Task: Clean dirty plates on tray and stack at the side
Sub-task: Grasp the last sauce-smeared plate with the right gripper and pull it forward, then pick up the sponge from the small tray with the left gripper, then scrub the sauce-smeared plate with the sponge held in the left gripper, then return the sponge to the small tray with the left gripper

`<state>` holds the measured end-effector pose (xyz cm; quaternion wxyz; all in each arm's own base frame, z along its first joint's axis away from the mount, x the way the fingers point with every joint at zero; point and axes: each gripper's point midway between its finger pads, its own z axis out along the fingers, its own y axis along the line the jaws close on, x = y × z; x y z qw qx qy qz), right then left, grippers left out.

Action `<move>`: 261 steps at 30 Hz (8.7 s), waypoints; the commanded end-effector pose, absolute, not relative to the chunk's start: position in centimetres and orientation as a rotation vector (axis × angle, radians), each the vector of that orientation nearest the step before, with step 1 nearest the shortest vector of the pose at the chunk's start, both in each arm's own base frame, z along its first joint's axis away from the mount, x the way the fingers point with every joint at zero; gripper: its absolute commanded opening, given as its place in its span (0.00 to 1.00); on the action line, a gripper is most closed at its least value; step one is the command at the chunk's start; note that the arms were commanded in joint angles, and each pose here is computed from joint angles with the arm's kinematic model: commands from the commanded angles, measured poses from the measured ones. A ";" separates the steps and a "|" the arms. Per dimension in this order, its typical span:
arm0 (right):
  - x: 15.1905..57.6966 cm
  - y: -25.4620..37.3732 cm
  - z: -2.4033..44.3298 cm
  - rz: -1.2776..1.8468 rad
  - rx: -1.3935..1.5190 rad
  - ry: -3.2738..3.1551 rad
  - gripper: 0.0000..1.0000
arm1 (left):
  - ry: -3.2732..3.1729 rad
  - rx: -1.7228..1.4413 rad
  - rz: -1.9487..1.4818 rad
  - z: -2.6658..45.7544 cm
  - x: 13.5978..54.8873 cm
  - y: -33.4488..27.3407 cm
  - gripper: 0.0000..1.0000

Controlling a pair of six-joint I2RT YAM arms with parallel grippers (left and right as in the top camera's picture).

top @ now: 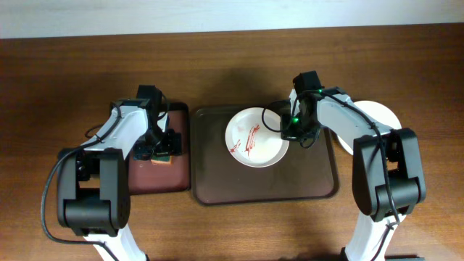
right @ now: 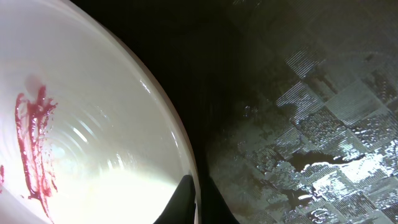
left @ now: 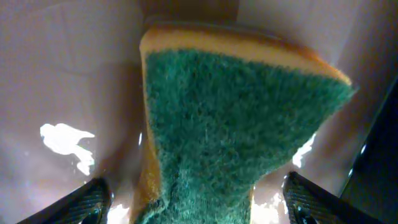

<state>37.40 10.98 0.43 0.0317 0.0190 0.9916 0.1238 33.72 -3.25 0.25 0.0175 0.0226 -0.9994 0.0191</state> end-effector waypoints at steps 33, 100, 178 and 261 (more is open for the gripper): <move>36.9 10.6 -0.8 0.331 0.069 3.088 0.04 | -3.351 0.039 0.219 8.6 38.8 -3.7 0.00; 36.3 12.1 -0.8 0.332 0.008 3.099 0.04 | -3.295 0.080 0.165 7.6 37.4 -3.2 0.00; 34.3 16.2 -0.9 0.279 -0.157 3.119 0.04 | -3.208 -0.015 -0.092 6.2 32.0 -13.7 0.00; 39.4 4.2 22.7 -0.953 0.005 2.239 0.04 | -3.429 0.120 0.234 -0.1 38.9 -5.6 0.47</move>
